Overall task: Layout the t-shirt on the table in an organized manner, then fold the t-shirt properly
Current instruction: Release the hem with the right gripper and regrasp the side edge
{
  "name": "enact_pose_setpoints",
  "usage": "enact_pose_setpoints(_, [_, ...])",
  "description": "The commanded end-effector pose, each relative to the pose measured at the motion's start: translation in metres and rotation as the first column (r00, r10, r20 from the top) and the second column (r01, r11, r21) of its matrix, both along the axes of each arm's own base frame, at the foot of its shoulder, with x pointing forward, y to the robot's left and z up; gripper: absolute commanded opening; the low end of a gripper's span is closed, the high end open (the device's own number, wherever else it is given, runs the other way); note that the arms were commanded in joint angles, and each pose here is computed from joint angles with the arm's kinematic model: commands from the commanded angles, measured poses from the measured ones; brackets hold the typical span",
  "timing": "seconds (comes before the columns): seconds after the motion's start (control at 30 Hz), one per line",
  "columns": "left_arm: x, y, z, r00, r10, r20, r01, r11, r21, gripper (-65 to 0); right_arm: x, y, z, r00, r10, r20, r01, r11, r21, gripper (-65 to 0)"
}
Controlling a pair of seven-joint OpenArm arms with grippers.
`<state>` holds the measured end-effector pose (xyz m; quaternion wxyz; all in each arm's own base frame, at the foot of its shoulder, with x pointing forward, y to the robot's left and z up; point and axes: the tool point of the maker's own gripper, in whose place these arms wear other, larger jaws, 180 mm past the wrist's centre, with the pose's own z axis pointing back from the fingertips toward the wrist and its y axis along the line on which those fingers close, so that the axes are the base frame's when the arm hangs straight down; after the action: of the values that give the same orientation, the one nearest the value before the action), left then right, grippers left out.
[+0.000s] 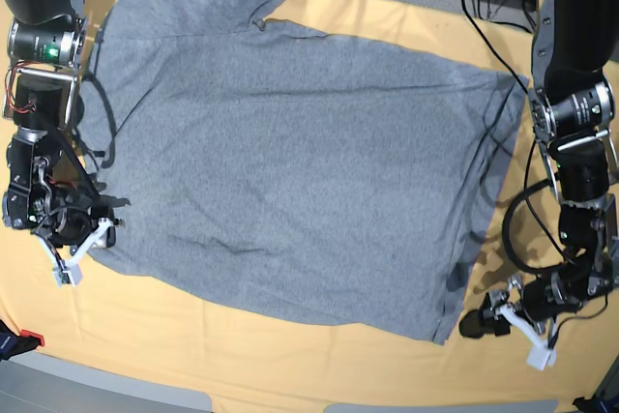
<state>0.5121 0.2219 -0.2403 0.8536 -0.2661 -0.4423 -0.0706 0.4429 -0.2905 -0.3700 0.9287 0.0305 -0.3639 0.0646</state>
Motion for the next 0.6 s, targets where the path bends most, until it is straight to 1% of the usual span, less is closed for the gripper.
enact_pose_setpoints(0.0, [0.009, 0.004, 0.026, 0.997, 0.011, 0.075, -0.01, 1.0, -0.019, -26.2, 0.016, -0.001, 0.025, 0.997, 0.014, 0.076, -0.016, 1.0, 0.023, -33.1])
enact_pose_setpoints(0.07, [0.004, 0.004, 0.015, 0.998, 0.015, 0.06, -0.014, 1.0, -0.024, -26.2, 0.013, 0.006, 0.02, 0.997, 0.042, 0.068, -0.046, 0.997, 0.058, -33.1])
enact_pose_setpoints(0.17, [-0.002, 0.004, 0.001, 0.999, 0.02, 0.038, -0.019, 0.999, -0.031, -26.2, 0.015, 0.01, 0.02, 0.996, 0.044, 0.078, -0.049, 0.996, 0.069, -33.1])
enact_pose_setpoints(0.2, [-0.004, 0.004, -0.004, 0.999, 0.02, 0.03, -0.019, 0.999, -0.03, -26.2, 0.017, 0.011, 0.021, 0.995, 0.042, 0.09, -0.049, 0.996, 0.072, -33.9])
enact_pose_setpoints(0.23, [-0.006, 0.004, -0.007, 1.0, 0.02, 0.024, -0.019, 0.999, -0.032, -26.2, 0.018, 0.011, 0.023, 0.994, 0.041, 0.102, -0.049, 0.996, 0.074, -36.4])
enact_pose_setpoints(0.27, [-0.007, 0.004, -0.009, 1.0, 0.02, 0.02, -0.019, 0.999, -0.039, -26.2, 0.019, 0.012, 0.024, 0.993, 0.042, 0.107, -0.05, 0.996, 0.075, -41.9])
enact_pose_setpoints(0.33, [-0.009, 0.003, -0.011, 1.0, 0.02, 0.017, -0.019, 0.998, -0.052, -26.2, 0.017, 0.012, 0.023, 0.993, 0.062, 0.102, -0.068, 0.996, 0.062, -58.3])
enact_pose_setpoints(0.37, [-0.009, 0.002, -0.012, 1.0, 0.019, 0.016, -0.018, 0.998, -0.053, -26.2, 0.016, 0.014, 0.021, 0.992, 0.086, 0.093, -0.091, 0.995, 0.049, -65.0])
enact_pose_setpoints(0.43, [-0.008, 0.002, -0.01, 1.0, 0.02, 0.02, -0.019, 0.998, -0.054, -26.2, 0.012, 0.019, 0.019, 0.987, 0.14, 0.074, -0.144, 0.989, 0.038, -65.0])
enact_pose_setpoints(0.5, [-0.006, 0.003, -0.006, 0.999, 0.02, 0.028, -0.018, 0.998, -0.054, -26.2, 0.008, 0.027, 0.02, 0.977, 0.205, 0.062, -0.207, 0.978, 0.033, -65.0])
enact_pose_setpoints(0.57, [-0.005, 0.002, -0.003, 0.999, 0.017, 0.037, -0.015, 0.998, -0.055, -26.2, 0.006, 0.03, 0.025, 0.972, 0.229, 0.055, -0.231, 0.973, 0.02, -65.0])
